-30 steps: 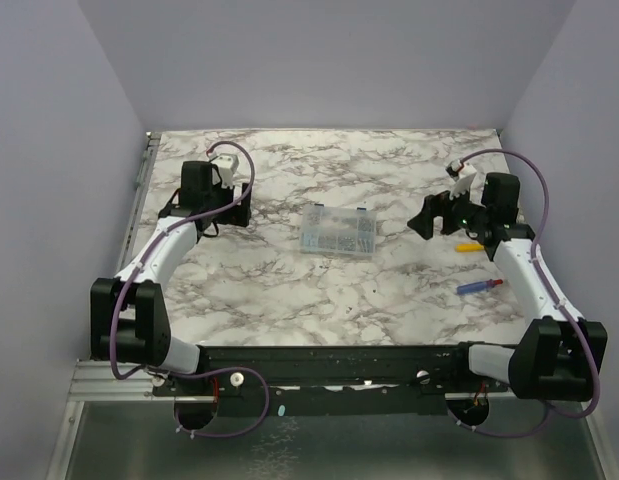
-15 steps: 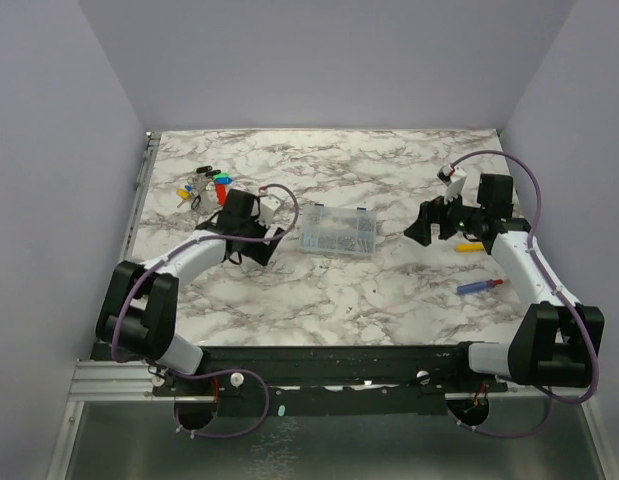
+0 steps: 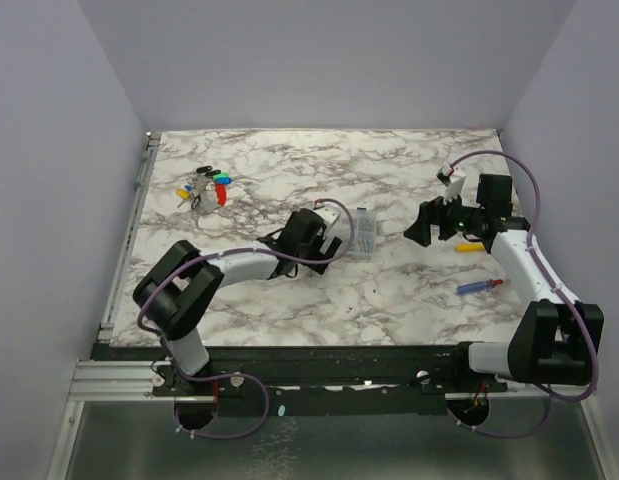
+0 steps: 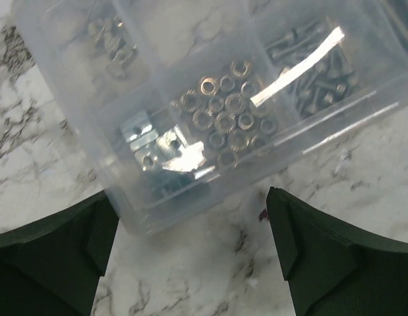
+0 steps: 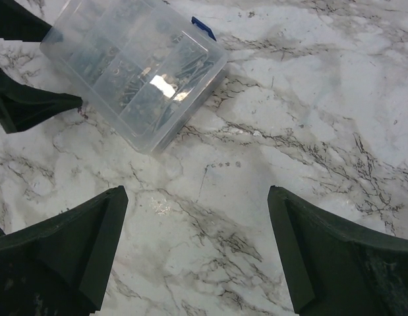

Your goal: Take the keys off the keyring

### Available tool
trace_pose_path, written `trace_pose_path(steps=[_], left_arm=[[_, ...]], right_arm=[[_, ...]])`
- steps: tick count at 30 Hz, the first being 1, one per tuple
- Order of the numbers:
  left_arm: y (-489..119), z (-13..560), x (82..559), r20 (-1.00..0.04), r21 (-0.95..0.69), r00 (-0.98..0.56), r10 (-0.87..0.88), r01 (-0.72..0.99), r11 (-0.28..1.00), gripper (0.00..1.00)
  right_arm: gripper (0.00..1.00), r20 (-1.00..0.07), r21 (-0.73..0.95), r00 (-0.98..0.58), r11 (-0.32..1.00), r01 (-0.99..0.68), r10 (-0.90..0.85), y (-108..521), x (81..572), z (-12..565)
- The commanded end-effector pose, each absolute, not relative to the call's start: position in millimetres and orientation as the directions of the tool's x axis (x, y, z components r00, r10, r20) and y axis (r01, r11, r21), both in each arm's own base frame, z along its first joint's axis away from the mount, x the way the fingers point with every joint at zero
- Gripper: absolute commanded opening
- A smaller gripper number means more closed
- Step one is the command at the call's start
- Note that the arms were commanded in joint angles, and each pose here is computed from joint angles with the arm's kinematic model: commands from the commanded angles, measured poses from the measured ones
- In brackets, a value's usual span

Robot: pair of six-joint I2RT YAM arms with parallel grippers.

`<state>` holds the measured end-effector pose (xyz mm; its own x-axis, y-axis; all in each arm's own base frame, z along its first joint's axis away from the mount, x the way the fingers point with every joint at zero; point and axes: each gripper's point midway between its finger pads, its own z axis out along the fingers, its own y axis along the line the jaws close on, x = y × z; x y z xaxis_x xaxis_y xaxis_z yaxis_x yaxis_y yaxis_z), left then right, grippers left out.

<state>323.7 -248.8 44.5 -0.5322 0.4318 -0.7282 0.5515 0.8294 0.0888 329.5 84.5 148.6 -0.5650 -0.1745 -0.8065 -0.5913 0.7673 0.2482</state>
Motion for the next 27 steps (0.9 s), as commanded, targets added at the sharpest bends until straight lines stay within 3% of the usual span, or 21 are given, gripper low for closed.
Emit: trace_pose_path(steps=[1,16,27], left_arm=[[-307,60,361,-0.805,0.021,-0.490,0.333,0.538,0.842,0.99],[-422,71,486,-0.884,0.016,-0.382,0.270,0.552,0.833,0.99],[-370,104,452,-0.874,0.003,-0.381,0.303,0.618,0.786,0.99]], right_arm=[[1.00,-0.819,0.248,-0.546,0.751,-0.612,-0.175,88,333,161],[1.00,-0.826,0.223,-0.534,0.766,-0.603,-0.180,84,335,168],[1.00,-0.823,0.246,-0.538,0.738,-0.628,-0.182,90,330,167]])
